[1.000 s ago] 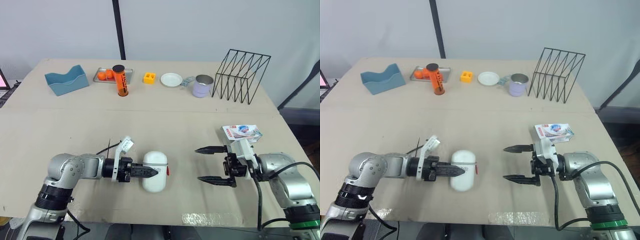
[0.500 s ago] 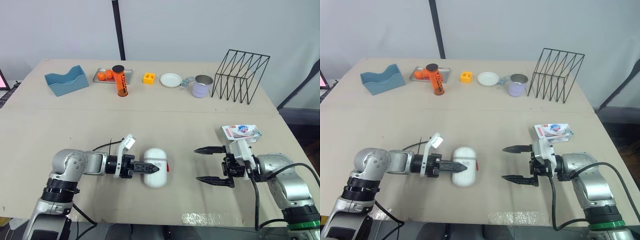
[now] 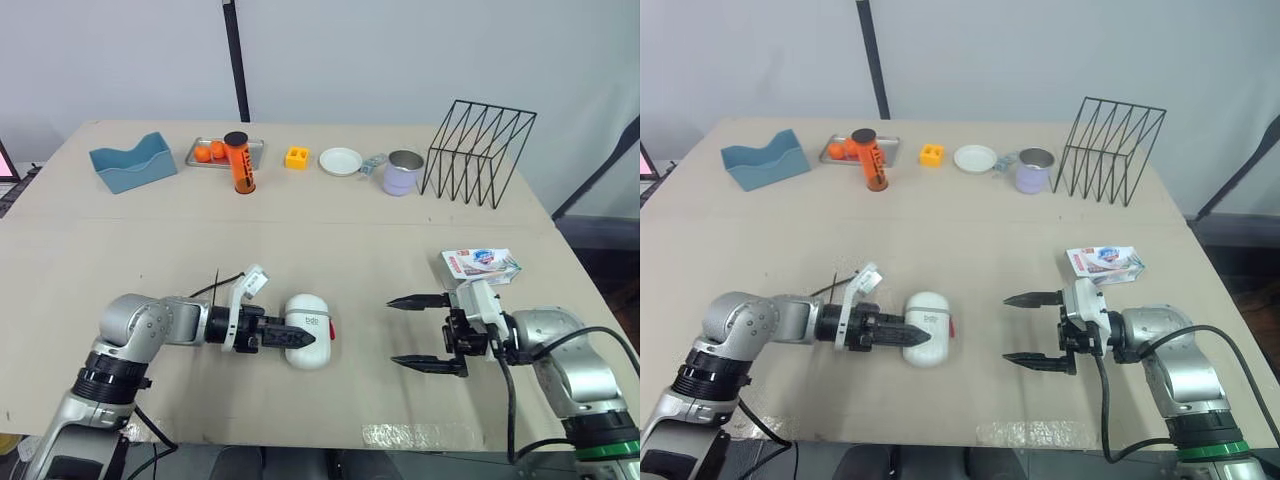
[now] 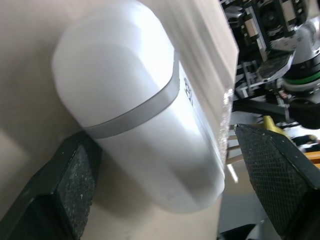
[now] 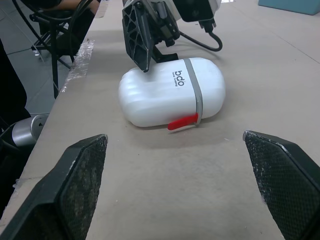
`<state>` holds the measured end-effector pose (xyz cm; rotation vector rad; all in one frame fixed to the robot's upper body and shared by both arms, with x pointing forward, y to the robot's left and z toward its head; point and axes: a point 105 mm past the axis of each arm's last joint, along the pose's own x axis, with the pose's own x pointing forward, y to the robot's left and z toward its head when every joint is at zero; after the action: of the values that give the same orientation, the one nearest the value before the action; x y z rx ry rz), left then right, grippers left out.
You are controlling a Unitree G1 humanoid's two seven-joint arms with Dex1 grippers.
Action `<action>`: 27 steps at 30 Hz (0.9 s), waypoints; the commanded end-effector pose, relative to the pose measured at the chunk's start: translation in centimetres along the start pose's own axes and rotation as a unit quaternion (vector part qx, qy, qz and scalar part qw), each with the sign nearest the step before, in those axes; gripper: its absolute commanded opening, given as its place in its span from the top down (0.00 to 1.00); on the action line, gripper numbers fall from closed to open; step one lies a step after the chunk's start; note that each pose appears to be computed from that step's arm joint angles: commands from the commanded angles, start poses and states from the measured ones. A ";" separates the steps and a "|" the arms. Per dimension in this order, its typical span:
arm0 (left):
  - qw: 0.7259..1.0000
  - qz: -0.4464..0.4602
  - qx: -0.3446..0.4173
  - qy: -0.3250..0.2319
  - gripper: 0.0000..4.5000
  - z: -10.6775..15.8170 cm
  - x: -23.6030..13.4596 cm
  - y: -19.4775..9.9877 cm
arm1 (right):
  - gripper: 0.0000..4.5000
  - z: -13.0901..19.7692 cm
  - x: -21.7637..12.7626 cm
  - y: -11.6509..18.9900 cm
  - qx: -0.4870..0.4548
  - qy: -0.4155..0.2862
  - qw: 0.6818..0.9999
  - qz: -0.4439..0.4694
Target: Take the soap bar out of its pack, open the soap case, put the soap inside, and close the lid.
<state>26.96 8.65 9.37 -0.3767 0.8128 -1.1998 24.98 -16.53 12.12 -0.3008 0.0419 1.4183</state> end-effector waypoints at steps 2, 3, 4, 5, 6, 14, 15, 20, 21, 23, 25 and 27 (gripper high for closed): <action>0.994 0.071 0.078 -0.002 0.01 0.4 -2.9 1.7 | 0.00 0.5 -0.1 -0.5 -0.007 -0.008 1.000 -0.008; 0.991 0.078 0.106 -0.003 0.01 0.6 -3.4 1.8 | 0.00 0.4 -0.2 -0.6 -0.002 -0.008 1.000 -0.013; 0.985 0.092 0.145 -0.003 0.01 0.7 -4.0 2.1 | 0.00 0.2 -0.4 -0.8 0.003 -0.009 1.000 -0.021; 0.979 0.102 0.175 -0.005 0.01 0.9 -4.5 2.2 | 0.00 0.1 -0.6 -0.9 0.005 -0.009 1.000 -0.029; 0.976 0.109 0.190 -0.012 0.01 1.0 -4.8 2.4 | 0.00 -0.1 -0.7 -0.9 0.006 -0.008 0.999 -0.034; 0.912 0.220 0.332 -0.102 0.01 2.0 -6.6 4.2 | 0.00 -2.2 -1.4 -1.0 0.034 -0.016 0.990 -0.137; 0.905 0.232 0.335 -0.119 0.01 2.0 -6.7 4.2 | 0.00 -2.5 -1.4 -1.0 0.037 -0.018 0.988 -0.150; 0.877 0.280 0.347 -0.180 0.01 1.3 -6.7 4.0 | 0.00 -3.9 -1.1 -0.9 0.039 -0.030 0.976 -0.214; 0.872 0.288 0.345 -0.193 0.01 1.3 -6.7 3.9 | 0.00 -4.1 -1.0 -0.9 0.040 -0.034 0.973 -0.224; 0.863 0.307 0.345 -0.204 0.01 1.0 -6.7 3.8 | 0.00 -4.5 -0.9 -0.9 0.040 -0.038 0.969 -0.242; 0.856 0.327 0.339 -0.214 0.01 0.6 -6.8 3.9 | 0.00 -4.8 -0.9 -1.0 0.040 -0.041 0.964 -0.260; 0.852 0.341 0.327 -0.226 0.01 0.3 -6.9 4.0 | 0.00 -5.2 -1.0 -1.0 0.041 -0.043 0.960 -0.274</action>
<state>28.92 16.06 8.00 0.1743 0.1233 -0.6444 26.39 -18.11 6.90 -0.1413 -0.0107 0.9201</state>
